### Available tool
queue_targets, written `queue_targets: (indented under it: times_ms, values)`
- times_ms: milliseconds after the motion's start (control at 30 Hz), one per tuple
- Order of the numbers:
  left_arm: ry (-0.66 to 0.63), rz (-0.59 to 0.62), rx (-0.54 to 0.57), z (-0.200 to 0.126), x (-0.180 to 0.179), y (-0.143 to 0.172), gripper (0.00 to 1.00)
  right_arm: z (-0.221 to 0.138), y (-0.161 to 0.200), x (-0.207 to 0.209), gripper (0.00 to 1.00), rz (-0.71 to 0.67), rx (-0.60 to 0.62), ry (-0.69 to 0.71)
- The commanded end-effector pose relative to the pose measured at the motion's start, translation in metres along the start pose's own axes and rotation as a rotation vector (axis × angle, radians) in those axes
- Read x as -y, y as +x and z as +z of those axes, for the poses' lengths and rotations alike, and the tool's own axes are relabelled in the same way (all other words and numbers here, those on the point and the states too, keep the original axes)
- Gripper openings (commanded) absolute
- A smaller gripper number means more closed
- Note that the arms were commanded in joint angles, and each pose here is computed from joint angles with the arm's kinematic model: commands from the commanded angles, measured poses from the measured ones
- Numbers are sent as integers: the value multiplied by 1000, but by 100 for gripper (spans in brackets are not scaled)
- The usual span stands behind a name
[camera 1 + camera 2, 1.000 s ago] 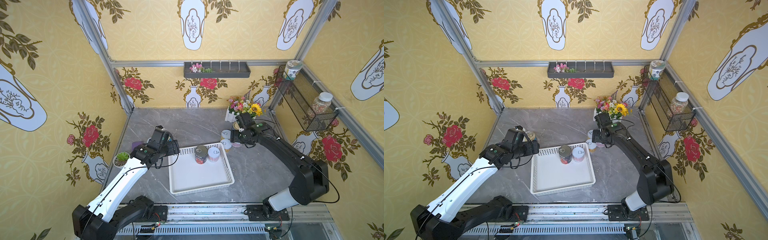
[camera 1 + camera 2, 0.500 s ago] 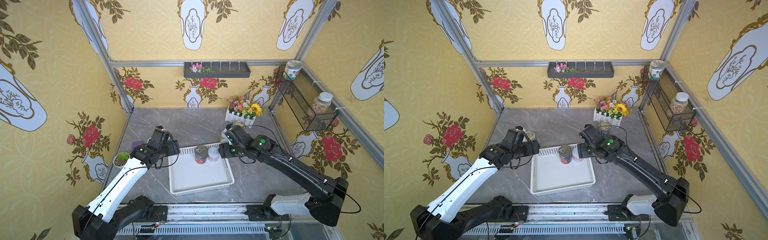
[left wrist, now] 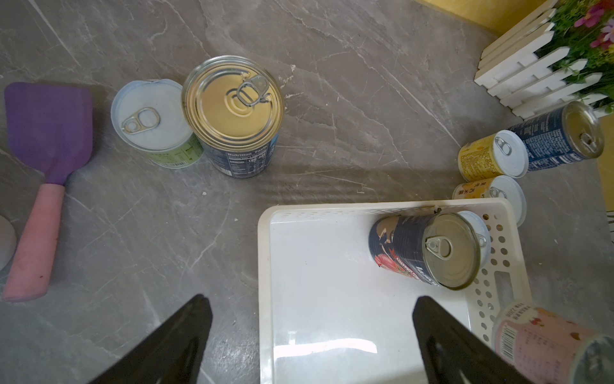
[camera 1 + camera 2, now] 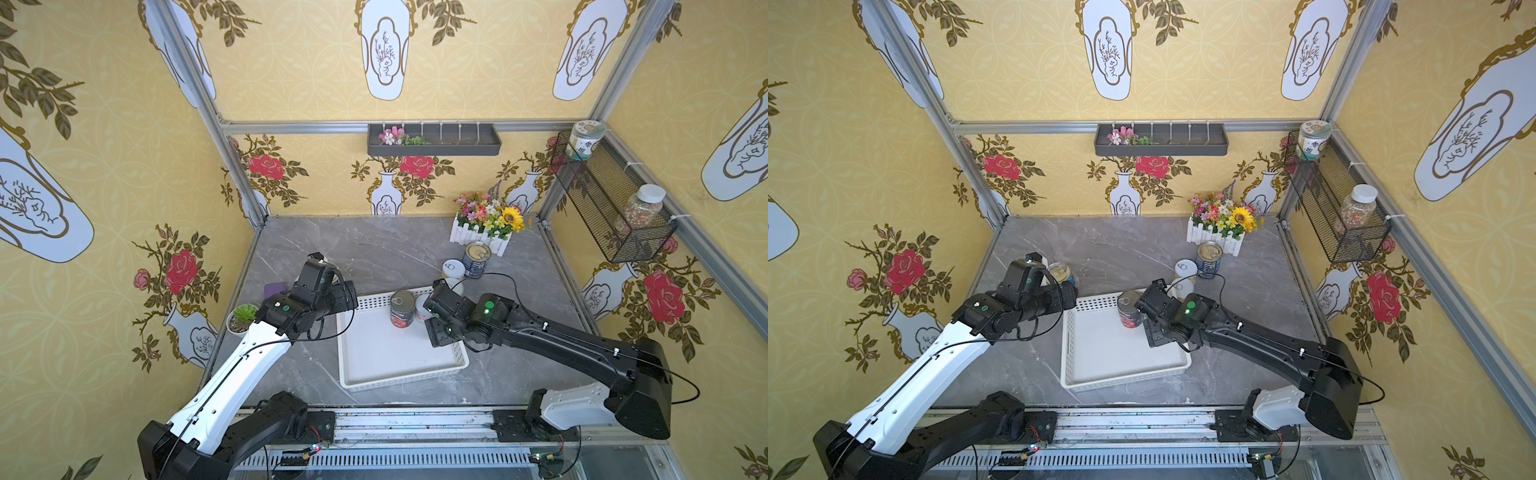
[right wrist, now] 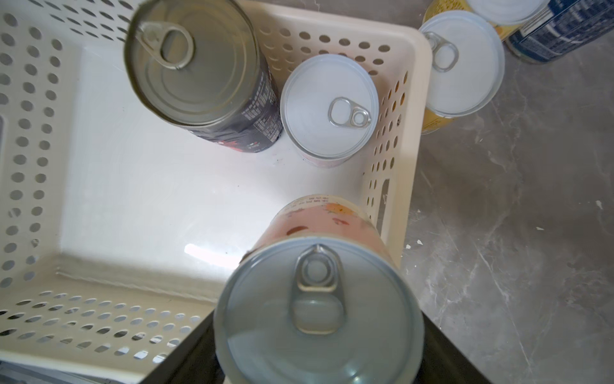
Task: Put the canned food in the basket
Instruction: Place the canned food in the basket.
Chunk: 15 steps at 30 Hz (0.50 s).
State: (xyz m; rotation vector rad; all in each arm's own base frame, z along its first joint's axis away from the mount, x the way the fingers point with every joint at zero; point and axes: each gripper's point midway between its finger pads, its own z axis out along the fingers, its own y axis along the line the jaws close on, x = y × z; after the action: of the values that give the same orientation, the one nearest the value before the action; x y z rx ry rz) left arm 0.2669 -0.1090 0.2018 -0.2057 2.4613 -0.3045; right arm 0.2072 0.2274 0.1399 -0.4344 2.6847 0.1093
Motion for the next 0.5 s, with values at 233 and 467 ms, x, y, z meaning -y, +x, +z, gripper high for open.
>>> queue_targets:
  times_ms: [233,467]
  values:
    - [2,-4,9,0,0,-1,100,33,-12,-14,73,8,21,28]
    - [-1,-5,9,0,-1,-1,100,57,-9,-15,74,-10,-15,72]
